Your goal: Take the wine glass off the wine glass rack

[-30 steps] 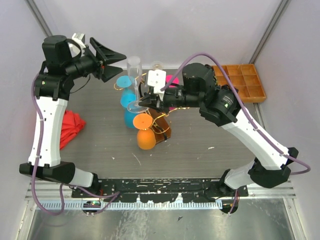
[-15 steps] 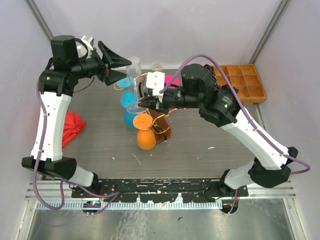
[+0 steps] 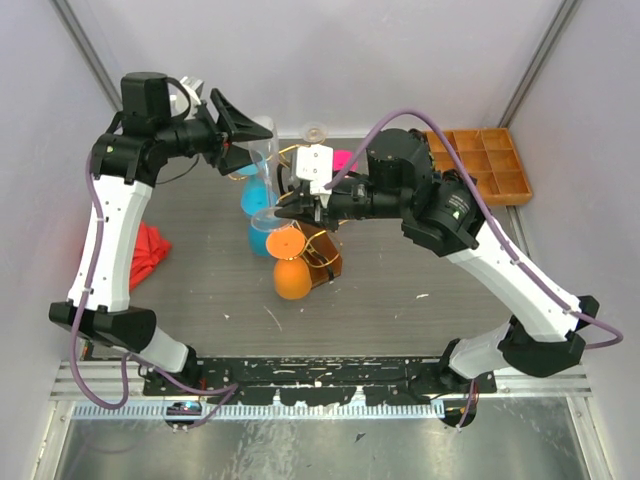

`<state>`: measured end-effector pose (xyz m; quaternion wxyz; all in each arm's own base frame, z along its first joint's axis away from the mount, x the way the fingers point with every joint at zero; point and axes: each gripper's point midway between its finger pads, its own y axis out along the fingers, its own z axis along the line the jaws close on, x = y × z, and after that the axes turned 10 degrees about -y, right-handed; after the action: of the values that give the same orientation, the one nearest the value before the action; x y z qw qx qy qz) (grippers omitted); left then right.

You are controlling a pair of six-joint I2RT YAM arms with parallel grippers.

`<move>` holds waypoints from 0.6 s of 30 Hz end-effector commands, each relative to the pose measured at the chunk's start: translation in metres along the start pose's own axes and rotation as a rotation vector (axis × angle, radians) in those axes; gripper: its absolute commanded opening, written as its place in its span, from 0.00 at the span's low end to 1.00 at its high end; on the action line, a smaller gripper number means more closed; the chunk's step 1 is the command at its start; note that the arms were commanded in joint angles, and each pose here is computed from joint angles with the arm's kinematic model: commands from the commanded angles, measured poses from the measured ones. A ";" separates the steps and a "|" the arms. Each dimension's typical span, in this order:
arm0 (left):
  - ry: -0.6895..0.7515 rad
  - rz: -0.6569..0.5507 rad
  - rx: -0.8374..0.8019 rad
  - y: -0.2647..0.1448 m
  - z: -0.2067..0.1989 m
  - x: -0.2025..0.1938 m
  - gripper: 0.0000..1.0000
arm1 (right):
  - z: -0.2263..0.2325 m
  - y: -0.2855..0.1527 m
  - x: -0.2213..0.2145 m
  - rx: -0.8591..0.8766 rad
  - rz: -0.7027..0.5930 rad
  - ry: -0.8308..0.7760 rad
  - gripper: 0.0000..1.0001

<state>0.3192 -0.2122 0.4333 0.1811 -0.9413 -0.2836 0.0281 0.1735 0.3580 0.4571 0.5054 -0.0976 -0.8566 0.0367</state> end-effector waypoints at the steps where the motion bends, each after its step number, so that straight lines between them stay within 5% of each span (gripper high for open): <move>1: 0.059 0.021 -0.054 -0.003 -0.015 -0.006 0.70 | -0.011 -0.022 0.053 -0.059 -0.159 -0.091 0.00; 8: 0.054 0.052 -0.062 0.000 -0.013 -0.009 0.61 | -0.003 -0.027 0.057 -0.026 -0.177 -0.087 0.00; 18: 0.029 0.093 -0.076 0.003 -0.009 -0.014 0.66 | 0.008 -0.040 0.063 0.004 -0.189 -0.099 0.00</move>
<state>0.3106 -0.2241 0.4365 0.1605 -0.9558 -0.2448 0.0281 0.1602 0.3474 0.4631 0.5112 -0.0838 -0.8545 0.0398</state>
